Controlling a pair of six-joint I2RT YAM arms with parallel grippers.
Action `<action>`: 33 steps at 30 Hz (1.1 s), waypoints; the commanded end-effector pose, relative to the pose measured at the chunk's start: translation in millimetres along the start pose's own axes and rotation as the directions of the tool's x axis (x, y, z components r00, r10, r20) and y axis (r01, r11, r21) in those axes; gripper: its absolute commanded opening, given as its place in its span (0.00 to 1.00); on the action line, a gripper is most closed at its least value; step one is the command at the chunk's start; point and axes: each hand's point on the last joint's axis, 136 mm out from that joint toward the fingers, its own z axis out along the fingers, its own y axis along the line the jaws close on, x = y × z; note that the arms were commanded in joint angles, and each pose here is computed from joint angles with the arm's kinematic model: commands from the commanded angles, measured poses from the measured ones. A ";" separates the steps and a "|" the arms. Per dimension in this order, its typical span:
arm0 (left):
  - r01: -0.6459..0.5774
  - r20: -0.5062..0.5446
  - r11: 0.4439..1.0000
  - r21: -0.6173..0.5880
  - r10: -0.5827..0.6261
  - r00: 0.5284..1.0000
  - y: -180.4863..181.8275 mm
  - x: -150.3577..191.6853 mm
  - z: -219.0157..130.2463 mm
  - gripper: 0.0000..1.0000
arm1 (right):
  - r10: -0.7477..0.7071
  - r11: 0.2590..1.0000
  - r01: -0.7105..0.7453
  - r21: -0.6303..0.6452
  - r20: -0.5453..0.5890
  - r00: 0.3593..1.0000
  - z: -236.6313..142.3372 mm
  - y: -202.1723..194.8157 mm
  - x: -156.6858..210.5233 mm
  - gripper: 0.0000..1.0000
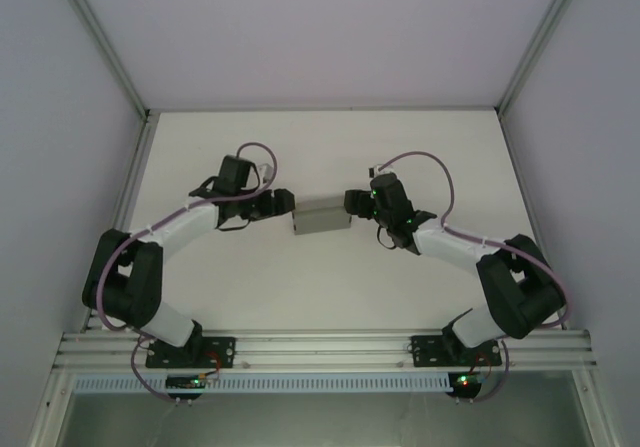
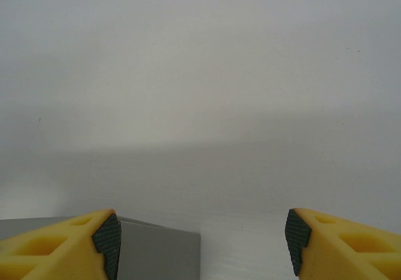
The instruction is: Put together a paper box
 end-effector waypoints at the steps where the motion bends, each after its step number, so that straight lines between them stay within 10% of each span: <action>1: 0.038 -0.088 0.999 -0.003 -0.038 0.995 15.4 30.2 15.3 0.67 | -0.067 0.985 0.122 0.125 -0.375 0.925 -3.1 -48.0 113.6 0.72; 20: -0.202 -0.053 0.978 -0.061 0.198 0.979 65.1 91.0 58.6 0.31 | -0.221 0.975 0.207 -0.077 -0.286 0.932 17.0 -43.7 153.0 0.62; 33: -0.233 -0.016 0.972 -0.043 0.232 0.973 51.7 93.4 58.6 0.05 | -0.225 0.972 0.200 -0.123 -0.245 0.943 15.2 -37.8 153.0 0.27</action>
